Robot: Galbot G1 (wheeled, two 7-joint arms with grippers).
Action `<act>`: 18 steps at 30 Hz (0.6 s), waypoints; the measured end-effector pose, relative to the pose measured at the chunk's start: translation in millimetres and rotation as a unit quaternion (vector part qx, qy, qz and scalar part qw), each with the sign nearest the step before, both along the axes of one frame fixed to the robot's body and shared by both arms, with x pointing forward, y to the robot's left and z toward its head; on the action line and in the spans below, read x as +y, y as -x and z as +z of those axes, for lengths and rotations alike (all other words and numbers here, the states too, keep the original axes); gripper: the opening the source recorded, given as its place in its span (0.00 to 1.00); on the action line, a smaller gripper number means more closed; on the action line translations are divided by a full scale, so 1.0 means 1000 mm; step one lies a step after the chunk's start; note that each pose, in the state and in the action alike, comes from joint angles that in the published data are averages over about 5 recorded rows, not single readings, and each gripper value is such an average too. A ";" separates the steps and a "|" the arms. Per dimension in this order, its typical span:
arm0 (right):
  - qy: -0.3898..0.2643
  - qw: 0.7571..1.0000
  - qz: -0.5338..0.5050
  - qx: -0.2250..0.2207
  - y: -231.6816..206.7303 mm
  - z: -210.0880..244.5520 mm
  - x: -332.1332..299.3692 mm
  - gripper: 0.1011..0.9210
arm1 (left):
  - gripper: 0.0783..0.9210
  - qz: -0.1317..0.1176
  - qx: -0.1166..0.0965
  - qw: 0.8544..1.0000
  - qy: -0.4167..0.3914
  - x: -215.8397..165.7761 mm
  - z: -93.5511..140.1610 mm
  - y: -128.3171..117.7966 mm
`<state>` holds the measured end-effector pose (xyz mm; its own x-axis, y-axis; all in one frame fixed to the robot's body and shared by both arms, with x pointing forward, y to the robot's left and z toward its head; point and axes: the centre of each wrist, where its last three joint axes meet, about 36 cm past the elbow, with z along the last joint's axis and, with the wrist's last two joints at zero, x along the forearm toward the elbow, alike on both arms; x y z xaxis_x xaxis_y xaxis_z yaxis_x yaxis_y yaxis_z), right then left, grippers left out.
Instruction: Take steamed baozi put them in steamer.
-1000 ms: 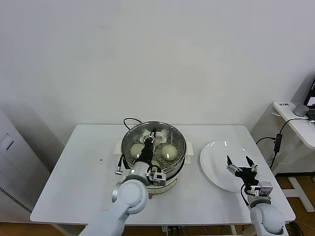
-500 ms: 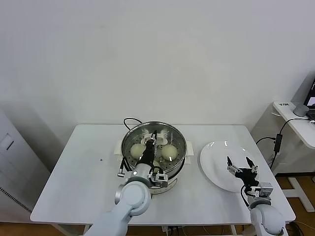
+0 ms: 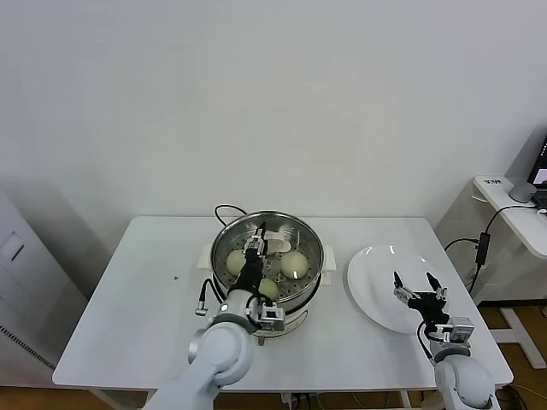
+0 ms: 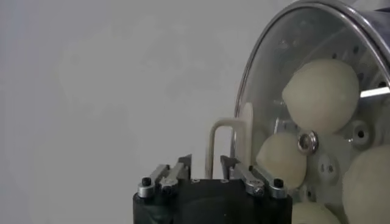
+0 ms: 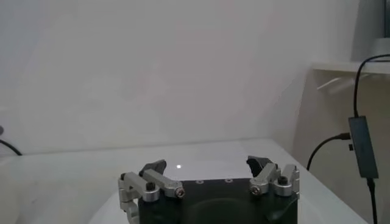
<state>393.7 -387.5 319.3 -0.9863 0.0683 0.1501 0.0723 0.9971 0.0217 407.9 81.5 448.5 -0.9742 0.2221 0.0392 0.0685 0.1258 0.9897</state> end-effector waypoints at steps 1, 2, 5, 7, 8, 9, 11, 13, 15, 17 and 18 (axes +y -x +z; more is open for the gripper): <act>0.000 1.000 0.000 0.000 0.000 0.000 0.000 0.88 | 0.56 -0.006 0.005 1.000 0.008 0.003 0.004 0.002; 0.000 1.000 0.001 0.000 0.000 0.000 -0.001 0.88 | 0.59 -0.013 0.011 1.000 0.018 0.007 0.009 0.004; 0.000 1.000 0.002 -0.002 -0.001 0.001 -0.001 0.88 | 0.70 -0.039 0.032 0.997 0.051 0.022 0.026 0.008; -0.001 1.000 0.003 -0.003 -0.001 0.003 -0.001 0.88 | 0.77 -0.059 0.049 0.994 0.079 0.033 0.038 0.009; -0.002 1.000 0.004 -0.003 -0.001 0.003 0.000 0.88 | 0.80 -0.069 0.058 0.991 0.095 0.040 0.044 0.009; -0.003 1.000 0.004 -0.003 -0.001 0.003 0.000 0.88 | 0.83 -0.079 0.068 0.988 0.113 0.047 0.049 0.009; -0.006 1.000 0.004 -0.004 -0.002 0.004 0.001 0.88 | 0.86 -0.097 0.087 0.979 0.155 0.060 0.061 0.009; -0.008 1.000 0.001 -0.004 -0.002 0.005 0.001 0.88 | 0.88 -0.111 0.102 0.968 0.201 0.074 0.072 0.009; -0.008 1.000 -0.003 -0.006 -0.002 0.006 0.000 0.88 | 0.88 -0.118 0.114 0.954 0.252 0.088 0.082 0.007; -0.006 1.000 -0.007 -0.007 -0.001 0.008 -0.002 0.88 | 0.88 -0.119 0.120 0.936 0.307 0.102 0.090 0.005; -0.005 1.000 -0.009 -0.008 -0.001 0.008 -0.003 0.88 | 0.88 -0.118 0.121 0.926 0.336 0.109 0.093 0.004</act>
<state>394.5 -390.1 327.6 -0.9871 0.0847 0.1357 0.0900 0.9954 0.0336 404.0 190.6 541.8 -0.8765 0.4807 0.0263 0.3824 0.6620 0.6446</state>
